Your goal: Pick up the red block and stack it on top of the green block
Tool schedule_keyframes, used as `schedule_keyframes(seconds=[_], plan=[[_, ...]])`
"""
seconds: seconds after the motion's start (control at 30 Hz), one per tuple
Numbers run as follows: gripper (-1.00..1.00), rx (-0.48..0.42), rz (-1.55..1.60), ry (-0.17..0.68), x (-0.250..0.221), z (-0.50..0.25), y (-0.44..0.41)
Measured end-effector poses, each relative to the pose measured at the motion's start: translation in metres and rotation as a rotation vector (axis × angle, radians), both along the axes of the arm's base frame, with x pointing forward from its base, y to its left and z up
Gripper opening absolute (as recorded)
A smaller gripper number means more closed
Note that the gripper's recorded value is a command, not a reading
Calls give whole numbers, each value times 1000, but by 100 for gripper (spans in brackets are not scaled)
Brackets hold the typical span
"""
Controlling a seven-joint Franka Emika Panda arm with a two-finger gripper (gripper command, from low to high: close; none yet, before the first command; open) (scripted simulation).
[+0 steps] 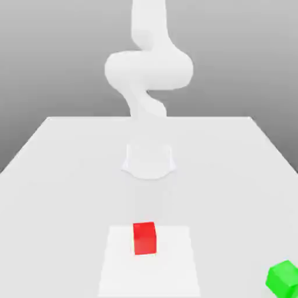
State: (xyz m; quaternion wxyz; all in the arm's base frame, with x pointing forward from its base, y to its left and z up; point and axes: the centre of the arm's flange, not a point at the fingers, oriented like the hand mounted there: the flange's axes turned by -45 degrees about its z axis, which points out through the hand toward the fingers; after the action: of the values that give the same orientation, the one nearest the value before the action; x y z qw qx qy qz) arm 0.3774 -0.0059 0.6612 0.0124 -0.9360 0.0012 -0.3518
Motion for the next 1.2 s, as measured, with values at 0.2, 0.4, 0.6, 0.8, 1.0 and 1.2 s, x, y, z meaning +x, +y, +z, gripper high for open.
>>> schedule_keyframes(seconds=[0.2,0.4,0.6,0.8,1.0,1.2], plan=[[0,17,46,226,54,-149,-5],[0,-2,83,453,54,-299,-1],[0,-58,108,686,2,-437,-4],[0,-70,115,714,-5,-497,-5],[-100,-68,114,716,-7,-514,-4],[-100,-70,115,714,-5,-492,-5]])
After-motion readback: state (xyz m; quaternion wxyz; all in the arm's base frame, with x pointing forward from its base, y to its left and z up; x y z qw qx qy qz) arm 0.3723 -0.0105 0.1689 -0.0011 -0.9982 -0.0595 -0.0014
